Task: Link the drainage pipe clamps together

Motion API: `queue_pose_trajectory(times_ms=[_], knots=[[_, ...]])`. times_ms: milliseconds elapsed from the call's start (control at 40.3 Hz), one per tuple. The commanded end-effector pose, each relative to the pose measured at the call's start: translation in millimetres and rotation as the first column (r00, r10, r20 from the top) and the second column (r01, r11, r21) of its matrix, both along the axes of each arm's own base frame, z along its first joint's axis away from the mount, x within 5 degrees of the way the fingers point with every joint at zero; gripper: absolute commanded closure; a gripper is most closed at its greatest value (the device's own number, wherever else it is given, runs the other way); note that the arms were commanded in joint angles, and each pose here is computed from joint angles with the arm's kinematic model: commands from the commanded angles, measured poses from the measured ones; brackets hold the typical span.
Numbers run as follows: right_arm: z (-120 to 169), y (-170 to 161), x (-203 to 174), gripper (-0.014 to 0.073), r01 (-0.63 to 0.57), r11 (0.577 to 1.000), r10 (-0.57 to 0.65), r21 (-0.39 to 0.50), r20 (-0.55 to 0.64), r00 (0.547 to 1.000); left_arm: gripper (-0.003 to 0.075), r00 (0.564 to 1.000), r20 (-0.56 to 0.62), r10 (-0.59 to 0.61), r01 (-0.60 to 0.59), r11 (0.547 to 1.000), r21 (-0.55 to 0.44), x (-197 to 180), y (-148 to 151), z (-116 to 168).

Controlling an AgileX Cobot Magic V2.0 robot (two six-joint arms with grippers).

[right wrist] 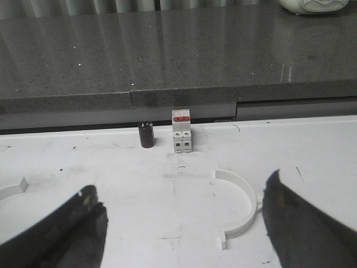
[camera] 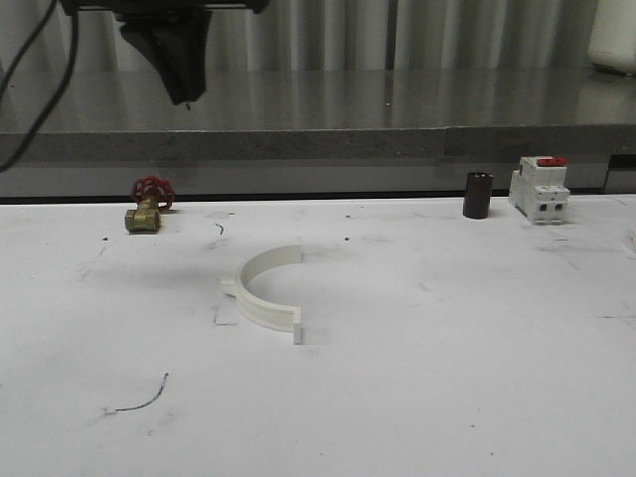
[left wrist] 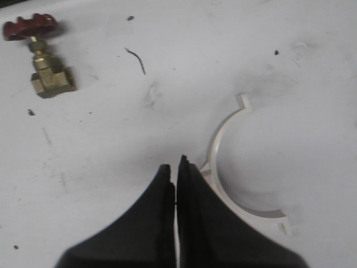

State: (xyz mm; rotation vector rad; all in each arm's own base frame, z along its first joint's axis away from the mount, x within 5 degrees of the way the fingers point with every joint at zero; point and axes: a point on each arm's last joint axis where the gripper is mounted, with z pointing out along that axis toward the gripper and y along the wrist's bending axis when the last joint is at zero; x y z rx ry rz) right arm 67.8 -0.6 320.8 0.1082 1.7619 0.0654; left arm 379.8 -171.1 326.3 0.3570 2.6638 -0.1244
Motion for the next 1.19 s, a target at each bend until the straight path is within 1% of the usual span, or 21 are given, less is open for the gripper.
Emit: queue_pose_trajectory(times_ms=[0,124,199,298,397,596,645,695,744,769,968,1042,1067,1166], knots=[[17,0,2,0.0004,0.003,1.0,-0.001,-0.015,0.096,0.995,0.074,0.989,0.145,0.042,-0.035,0.998,-0.05,-14,27,41],[17,0,2,0.0004,0.003,1.0,-0.001,-0.015,0.096,0.995,0.074,0.981,0.17,0.097,-0.088,0.994,-0.06,-31,57,42],[17,0,2,0.0004,0.003,1.0,-0.001,-0.015,0.096,0.995,0.074,0.976,0.177,0.129,-0.12,0.991,-0.063,-47,75,39],[17,0,2,0.0004,0.003,1.0,-0.001,-0.015,0.096,0.995,0.074,0.97,0.193,0.147,-0.137,0.989,-0.064,-73,90,32],[17,0,2,0.0004,0.003,1.0,-0.001,-0.015,0.096,0.995,0.074,0.96,0.243,0.141,-0.133,0.99,-0.05,-98,101,24],[17,0,2,0.0004,0.003,1.0,-0.001,-0.015,0.096,0.995,0.074,0.908,0.397,0.13,-0.093,0.99,-0.11,-155,115,2],[17,0,2,0.0004,0.003,1.0,-0.001,-0.015,0.096,0.995,0.074,0.884,0.448,0.131,-0.08,0.988,-0.132,-169,119,1],[17,0,2,0.0004,0.003,1.0,-0.001,-0.015,0.096,0.995,0.074,0.863,0.489,0.128,-0.067,0.988,-0.141,-187,124,-7],[17,0,2,0.0004,0.003,1.0,-0.001,-0.015,0.096,0.995,0.074,0.833,0.538,0.126,-0.052,0.987,-0.15,-204,128,-9],[17,0,2,0.0004,0.003,1.0,-0.001,-0.015,0.096,0.995,0.074,0.829,0.546,0.123,-0.049,0.988,-0.148,-209,130,-12],[17,0,2,0.0004,0.003,1.0,-0.001,-0.015,0.096,0.995,0.074,0.719,0.686,0.111,-0.015,0.99,-0.144,-266,147,-21],[17,0,2,0.0004,0.003,1.0,-0.001,-0.015,0.096,0.995,0.074,0.666,0.736,0.122,-0.004,0.987,-0.159,-288,153,-25],[17,0,2,0.0004,0.003,1.0,-0.001,-0.015,0.096,0.995,0.074,0.638,0.759,0.129,0.002,0.986,-0.169,-296,155,-25],[17,0,2,0.0004,0.003,1.0,-0.001,-0.015,0.096,0.995,0.0741,0.567,0.811,0.149,0.019,0.981,-0.193,-316,160,-25]])
